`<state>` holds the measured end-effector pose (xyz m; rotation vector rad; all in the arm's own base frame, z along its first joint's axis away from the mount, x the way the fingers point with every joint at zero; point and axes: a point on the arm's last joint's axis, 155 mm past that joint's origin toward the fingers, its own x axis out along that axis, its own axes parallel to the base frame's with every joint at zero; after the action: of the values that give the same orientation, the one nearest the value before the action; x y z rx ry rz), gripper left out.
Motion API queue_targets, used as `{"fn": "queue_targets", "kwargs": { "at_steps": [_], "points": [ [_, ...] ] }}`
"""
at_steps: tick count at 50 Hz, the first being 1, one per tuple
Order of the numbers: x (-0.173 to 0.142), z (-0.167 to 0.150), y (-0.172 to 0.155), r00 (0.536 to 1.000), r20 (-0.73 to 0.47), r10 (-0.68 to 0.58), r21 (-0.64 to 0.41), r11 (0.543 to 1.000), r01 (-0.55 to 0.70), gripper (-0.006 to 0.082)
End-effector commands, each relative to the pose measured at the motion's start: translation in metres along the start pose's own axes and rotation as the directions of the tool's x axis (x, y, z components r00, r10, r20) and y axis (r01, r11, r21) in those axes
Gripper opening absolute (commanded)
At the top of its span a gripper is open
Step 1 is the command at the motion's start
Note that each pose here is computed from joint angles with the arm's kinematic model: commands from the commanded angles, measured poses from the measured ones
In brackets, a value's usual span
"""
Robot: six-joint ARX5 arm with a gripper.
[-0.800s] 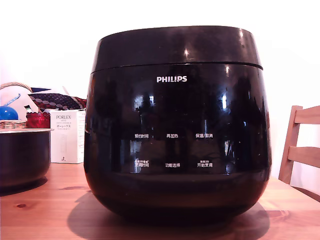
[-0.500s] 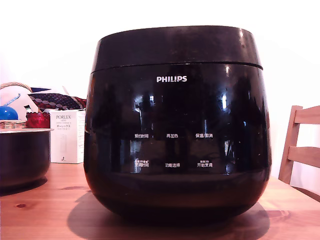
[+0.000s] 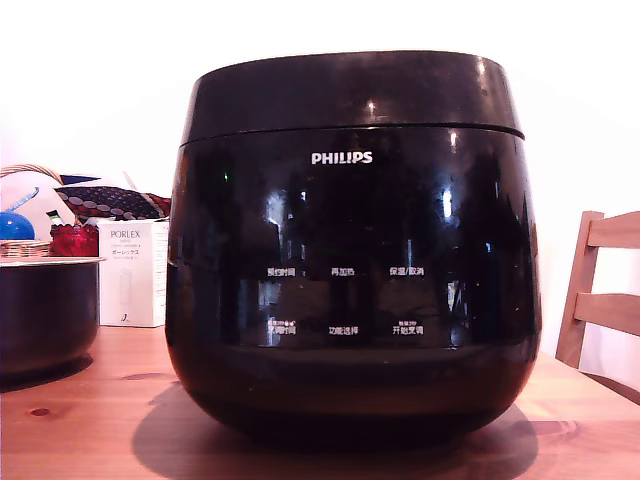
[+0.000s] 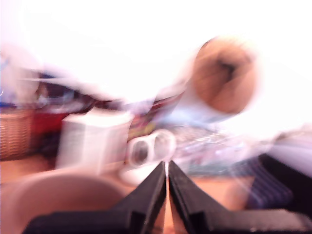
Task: Open the rice cooker by pressing the large metal button on the top of its lid with medium force
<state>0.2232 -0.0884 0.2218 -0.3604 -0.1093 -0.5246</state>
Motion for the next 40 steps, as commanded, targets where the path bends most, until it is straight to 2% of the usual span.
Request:
{"fn": "queue_targets", "kwargs": {
  "at_steps": [1, 10, 19, 20, 22, 29, 40],
  "points": [
    [-0.002, 0.006, -0.025, 0.994, -0.008, -0.108, -0.036, 0.993, 0.108, -0.0019],
    [-0.007, 0.016, -0.063, 0.964, -0.058, -0.258, -0.061, 0.965, 0.255, -0.0019],
    [-0.005, 0.023, -0.087, 0.928, -0.121, -0.353, -0.062, 0.936, 0.347, -0.0019],
    [-0.004, 0.024, -0.088, 0.926, -0.129, -0.355, -0.027, 0.935, 0.355, -0.0019],
    [0.000, 0.025, -0.089, 0.923, -0.141, -0.358, -0.019, 0.933, 0.359, -0.0019],
    [0.015, 0.030, -0.095, 0.906, -0.180, -0.383, -0.032, 0.923, 0.384, -0.0019],
    [0.043, 0.034, -0.117, 0.853, -0.216, -0.475, 0.025, 0.871, 0.491, -0.0019]
  ]
}}
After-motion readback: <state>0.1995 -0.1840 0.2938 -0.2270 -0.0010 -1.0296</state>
